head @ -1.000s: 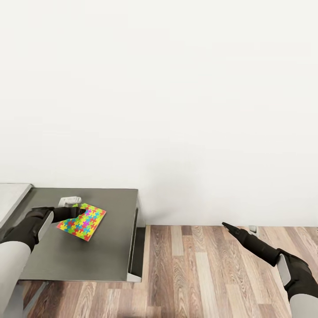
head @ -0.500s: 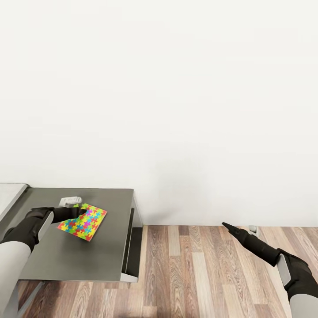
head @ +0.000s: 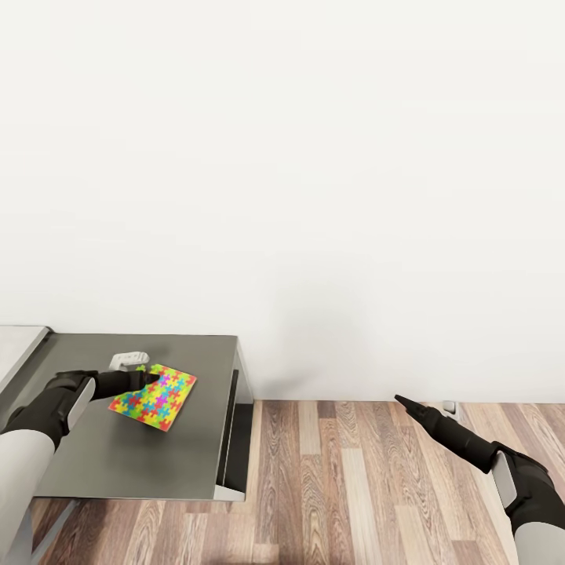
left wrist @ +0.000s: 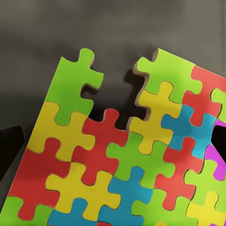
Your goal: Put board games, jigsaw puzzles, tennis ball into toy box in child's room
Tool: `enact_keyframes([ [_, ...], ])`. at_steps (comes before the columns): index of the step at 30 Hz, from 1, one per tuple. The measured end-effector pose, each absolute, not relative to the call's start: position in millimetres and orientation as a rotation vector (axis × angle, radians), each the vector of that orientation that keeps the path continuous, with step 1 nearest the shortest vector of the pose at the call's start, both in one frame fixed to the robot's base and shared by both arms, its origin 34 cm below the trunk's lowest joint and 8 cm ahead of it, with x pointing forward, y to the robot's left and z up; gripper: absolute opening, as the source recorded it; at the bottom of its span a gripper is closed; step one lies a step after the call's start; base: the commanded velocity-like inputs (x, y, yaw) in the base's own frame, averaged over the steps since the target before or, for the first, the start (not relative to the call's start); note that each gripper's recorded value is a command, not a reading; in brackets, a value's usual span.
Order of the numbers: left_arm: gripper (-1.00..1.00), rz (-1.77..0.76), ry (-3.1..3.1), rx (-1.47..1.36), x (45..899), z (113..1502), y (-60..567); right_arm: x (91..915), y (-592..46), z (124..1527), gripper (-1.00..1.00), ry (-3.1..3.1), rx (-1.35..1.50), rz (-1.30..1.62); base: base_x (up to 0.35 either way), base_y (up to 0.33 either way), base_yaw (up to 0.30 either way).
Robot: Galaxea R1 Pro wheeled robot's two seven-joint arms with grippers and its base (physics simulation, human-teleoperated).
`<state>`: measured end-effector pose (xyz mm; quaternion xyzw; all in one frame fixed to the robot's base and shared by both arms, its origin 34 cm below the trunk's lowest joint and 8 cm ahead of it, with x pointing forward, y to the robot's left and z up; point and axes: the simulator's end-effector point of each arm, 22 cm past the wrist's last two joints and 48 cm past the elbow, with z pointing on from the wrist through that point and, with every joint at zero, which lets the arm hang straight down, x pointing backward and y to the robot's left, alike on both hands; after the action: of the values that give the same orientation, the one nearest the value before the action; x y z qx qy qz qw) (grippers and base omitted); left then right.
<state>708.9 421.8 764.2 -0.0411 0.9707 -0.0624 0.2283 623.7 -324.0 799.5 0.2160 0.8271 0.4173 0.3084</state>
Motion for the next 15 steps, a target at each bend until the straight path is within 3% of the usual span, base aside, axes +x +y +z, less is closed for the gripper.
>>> enact_keyframes([
  [15, 1.0, -0.25, 2.681, -0.115, 704, 761, 410, 624, -324, 800, 1.0, 2.185, 0.572, 1.104, 0.0, 0.0, 0.0],
])
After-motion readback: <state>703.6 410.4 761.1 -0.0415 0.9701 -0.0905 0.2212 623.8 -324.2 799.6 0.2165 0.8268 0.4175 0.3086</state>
